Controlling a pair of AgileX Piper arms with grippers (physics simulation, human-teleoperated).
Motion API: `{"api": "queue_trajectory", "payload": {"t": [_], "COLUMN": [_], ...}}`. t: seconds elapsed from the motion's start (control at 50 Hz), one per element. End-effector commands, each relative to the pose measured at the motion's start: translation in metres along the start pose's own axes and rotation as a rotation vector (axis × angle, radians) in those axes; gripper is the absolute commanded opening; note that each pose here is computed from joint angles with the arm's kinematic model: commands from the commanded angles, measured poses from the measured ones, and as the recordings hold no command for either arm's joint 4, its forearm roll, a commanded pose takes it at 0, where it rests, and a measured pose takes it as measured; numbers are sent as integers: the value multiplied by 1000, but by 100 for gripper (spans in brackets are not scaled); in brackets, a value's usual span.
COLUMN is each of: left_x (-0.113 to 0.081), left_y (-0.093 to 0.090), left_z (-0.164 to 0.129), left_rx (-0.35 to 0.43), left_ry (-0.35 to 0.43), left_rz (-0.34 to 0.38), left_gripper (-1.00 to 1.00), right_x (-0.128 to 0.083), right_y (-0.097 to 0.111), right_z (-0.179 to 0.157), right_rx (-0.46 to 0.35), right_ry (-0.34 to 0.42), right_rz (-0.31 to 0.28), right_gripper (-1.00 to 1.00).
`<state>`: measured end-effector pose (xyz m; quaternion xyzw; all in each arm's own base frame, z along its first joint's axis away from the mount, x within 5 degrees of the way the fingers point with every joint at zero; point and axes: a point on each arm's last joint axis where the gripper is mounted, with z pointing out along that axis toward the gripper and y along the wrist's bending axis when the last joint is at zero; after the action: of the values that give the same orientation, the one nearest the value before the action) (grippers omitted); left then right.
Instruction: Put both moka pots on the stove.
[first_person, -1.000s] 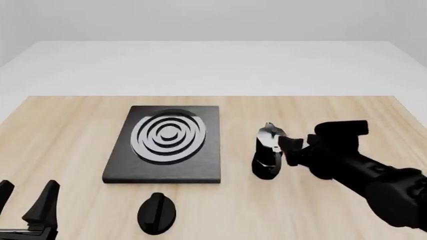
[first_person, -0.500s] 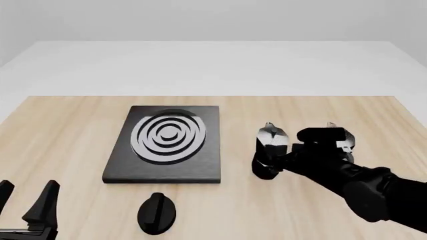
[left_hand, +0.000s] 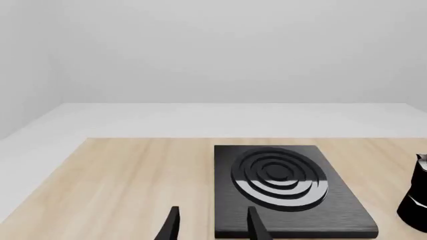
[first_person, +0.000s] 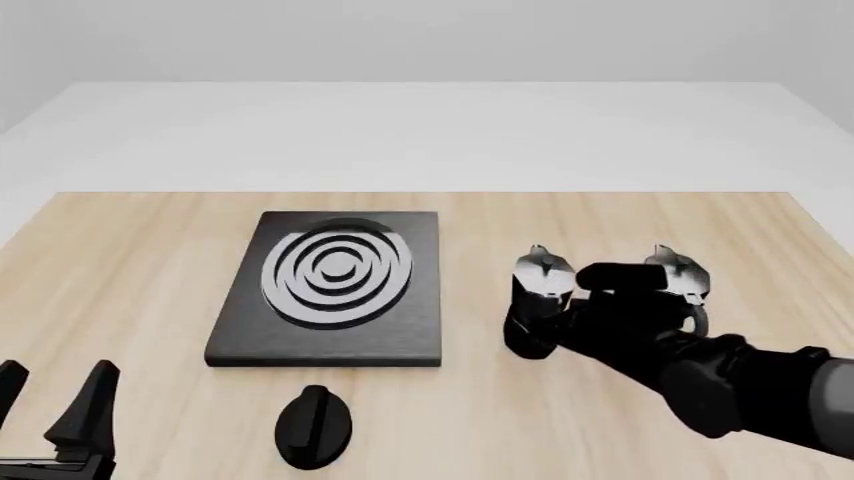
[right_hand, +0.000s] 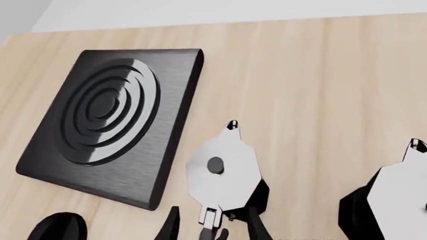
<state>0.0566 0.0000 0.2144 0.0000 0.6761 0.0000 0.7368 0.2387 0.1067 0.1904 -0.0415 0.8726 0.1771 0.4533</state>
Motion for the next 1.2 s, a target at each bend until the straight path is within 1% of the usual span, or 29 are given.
{"api": "queue_trajectory", "payload": {"t": [0.02,0.16,0.18,0.2,0.22,0.24,0.26,0.28,0.3,0.32,0.46,0.48,0.58,0.6,0.62,0.64,0.68,0.72,0.78,0.8,0.84,0.88,1.02,1.1,1.12,1.18,1.2], "left_x": [0,0,0,0,0,0,0,0,0,0,0,0,0,0,0,0,0,0,0,0,0,0,0,0,0,0,0], "left_y": [0,0,0,0,0,0,0,0,0,0,0,0,0,0,0,0,0,0,0,0,0,0,0,0,0,0,0], "left_z": [0,0,0,0,0,0,0,0,0,0,0,0,0,0,0,0,0,0,0,0,0,0,0,0,0,0,0], "left_rx": [0,0,0,0,0,0,0,0,0,0,0,0,0,0,0,0,0,0,0,0,0,0,0,0,0,0,0], "left_ry": [0,0,0,0,0,0,0,0,0,0,0,0,0,0,0,0,0,0,0,0,0,0,0,0,0,0,0], "left_rz": [0,0,0,0,0,0,0,0,0,0,0,0,0,0,0,0,0,0,0,0,0,0,0,0,0,0,0], "left_gripper": [100,100,100,100,100,100,100,100,100,100,100,100,100,100,100,100,100,100,100,100,100,100,100,100,100,100,100], "right_x": [7,9,10,9,9,11,9,11,11,9,8,7,5,0,0,-4,-8,-12,-21,-24,-27,-33,-47,-60,-64,-70,-74], "right_y": [-1,-5,0,-8,-5,-1,-4,3,3,2,9,8,11,17,17,16,20,23,31,32,33,34,40,45,47,50,52], "right_z": [6,6,8,5,8,12,7,11,11,9,10,9,8,5,5,1,0,-4,-13,-15,-17,-23,-34,-40,-41,-41,-40], "right_rx": [3,17,-2,22,15,6,11,-8,-8,-7,-26,-25,-36,-53,-53,-53,-61,-73,-100,-104,-104,-108,-122,-130,-130,-134,-137], "right_ry": [21,28,28,19,28,40,22,38,38,30,31,23,17,2,2,-17,-19,-39,-70,-76,-79,-103,-143,-171,-182,-189,-194], "right_rz": [19,38,49,51,48,63,53,52,52,37,27,17,8,-4,-4,-17,-18,-32,-72,-76,-72,-93,-127,-160,-178,-193,-206], "right_gripper": [100,100,100,-100,-100,-100,-100,-100,-100,-100,-100,-100,-100,-100,-100,-100,-100,-100,-100,-100,-100,-100,-100,-100,-100,-100,-100]}}
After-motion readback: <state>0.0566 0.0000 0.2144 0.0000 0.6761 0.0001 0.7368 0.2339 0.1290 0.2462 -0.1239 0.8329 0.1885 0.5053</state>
